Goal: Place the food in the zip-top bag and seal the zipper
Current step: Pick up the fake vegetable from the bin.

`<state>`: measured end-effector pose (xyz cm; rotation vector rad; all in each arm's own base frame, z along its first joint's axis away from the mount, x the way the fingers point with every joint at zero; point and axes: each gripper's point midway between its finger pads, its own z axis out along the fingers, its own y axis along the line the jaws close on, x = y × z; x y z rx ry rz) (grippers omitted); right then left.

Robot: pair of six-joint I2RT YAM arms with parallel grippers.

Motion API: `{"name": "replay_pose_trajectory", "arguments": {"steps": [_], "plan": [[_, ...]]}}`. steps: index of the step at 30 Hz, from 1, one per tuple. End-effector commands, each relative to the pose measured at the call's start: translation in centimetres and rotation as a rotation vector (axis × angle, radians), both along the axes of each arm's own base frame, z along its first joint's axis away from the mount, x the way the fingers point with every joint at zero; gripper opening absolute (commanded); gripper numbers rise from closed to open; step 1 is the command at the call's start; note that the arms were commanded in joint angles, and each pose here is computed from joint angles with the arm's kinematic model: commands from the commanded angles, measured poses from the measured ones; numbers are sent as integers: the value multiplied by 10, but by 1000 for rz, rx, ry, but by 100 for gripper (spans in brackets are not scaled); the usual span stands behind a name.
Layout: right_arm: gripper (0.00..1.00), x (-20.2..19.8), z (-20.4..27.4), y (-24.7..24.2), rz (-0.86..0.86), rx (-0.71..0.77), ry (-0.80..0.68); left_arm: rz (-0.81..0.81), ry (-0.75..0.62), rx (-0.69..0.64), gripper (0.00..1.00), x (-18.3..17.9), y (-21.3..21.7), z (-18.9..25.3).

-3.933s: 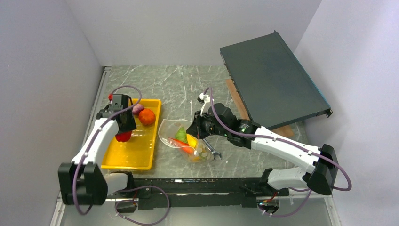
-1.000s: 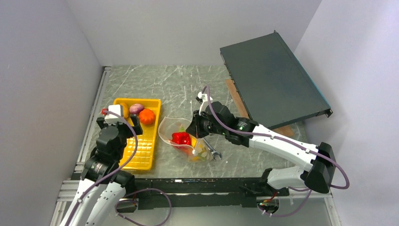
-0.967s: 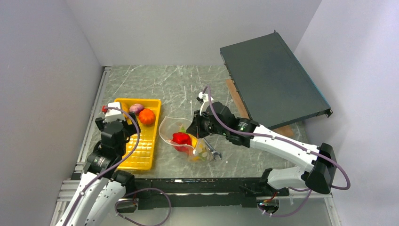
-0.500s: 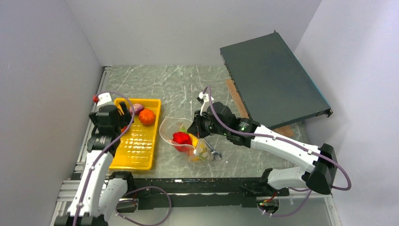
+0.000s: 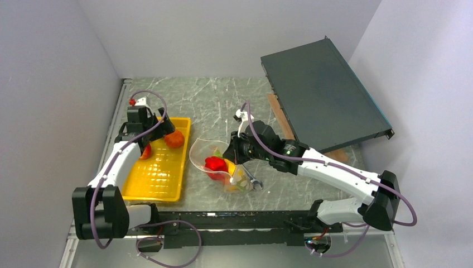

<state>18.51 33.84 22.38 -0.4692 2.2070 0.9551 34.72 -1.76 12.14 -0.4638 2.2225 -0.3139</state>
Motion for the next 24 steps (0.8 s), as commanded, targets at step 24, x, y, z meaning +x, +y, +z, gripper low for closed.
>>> {"name": "replay_pose_trajectory", "arguments": {"steps": [24], "plan": [[0, 6, 42, 1, -16, 82, -75, -52, 61, -318, 84, 14, -19, -46]]}}
